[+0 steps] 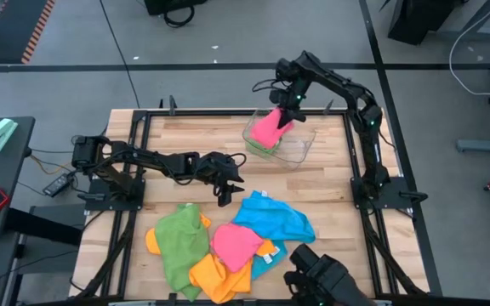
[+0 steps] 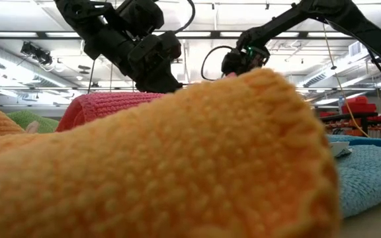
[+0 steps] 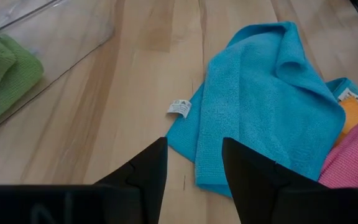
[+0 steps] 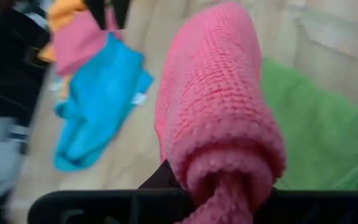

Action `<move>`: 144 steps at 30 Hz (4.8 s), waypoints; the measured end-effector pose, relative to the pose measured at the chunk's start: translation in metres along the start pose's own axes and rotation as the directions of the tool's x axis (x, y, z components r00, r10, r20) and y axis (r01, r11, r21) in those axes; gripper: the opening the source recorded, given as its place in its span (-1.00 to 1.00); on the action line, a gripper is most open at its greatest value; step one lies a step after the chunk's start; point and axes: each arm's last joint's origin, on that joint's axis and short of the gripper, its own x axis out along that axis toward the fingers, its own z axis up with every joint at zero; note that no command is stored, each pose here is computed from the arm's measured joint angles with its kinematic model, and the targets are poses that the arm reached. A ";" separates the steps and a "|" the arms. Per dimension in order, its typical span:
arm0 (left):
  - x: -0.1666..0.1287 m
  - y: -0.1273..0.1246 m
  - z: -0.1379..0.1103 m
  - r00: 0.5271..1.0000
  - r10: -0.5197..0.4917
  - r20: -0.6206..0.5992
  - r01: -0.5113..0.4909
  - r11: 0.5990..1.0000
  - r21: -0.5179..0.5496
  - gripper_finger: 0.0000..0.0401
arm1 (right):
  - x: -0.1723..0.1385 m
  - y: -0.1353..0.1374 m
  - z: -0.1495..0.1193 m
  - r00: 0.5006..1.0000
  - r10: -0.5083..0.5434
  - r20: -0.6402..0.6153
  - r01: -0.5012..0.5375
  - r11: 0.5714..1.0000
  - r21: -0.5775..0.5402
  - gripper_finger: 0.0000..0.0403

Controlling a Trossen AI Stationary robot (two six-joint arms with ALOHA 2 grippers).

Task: Fold microfiber towels
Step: Stack the top pink towel on top of the green towel, then fold the top blue towel

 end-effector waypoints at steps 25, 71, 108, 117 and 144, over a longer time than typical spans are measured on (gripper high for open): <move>0.000 0.001 -0.002 0.999 0.033 -0.020 -0.034 0.998 -0.056 -0.19 | 0.060 0.033 0.038 0.991 0.052 -0.126 -0.056 0.998 -0.030 -0.91; 0.000 0.001 -0.002 0.999 0.032 -0.019 -0.033 0.999 -0.035 -0.19 | 0.098 -0.031 0.009 0.839 -0.464 -0.285 0.504 0.860 0.081 -0.86; 0.000 0.002 -0.003 0.999 0.033 -0.033 -0.035 0.999 -0.038 -0.19 | 0.060 0.022 0.041 0.735 -0.677 -0.036 0.677 0.732 0.078 0.29; 0.000 -0.002 -0.006 0.998 0.025 -0.052 -0.028 0.998 -0.050 -0.19 | 0.104 0.016 0.010 0.607 -0.753 0.254 0.753 0.647 0.118 0.29; 0.000 -0.003 -0.006 0.998 0.024 -0.059 -0.026 0.999 -0.047 -0.19 | 0.098 0.034 0.006 0.585 -0.769 0.259 0.746 0.635 0.200 0.28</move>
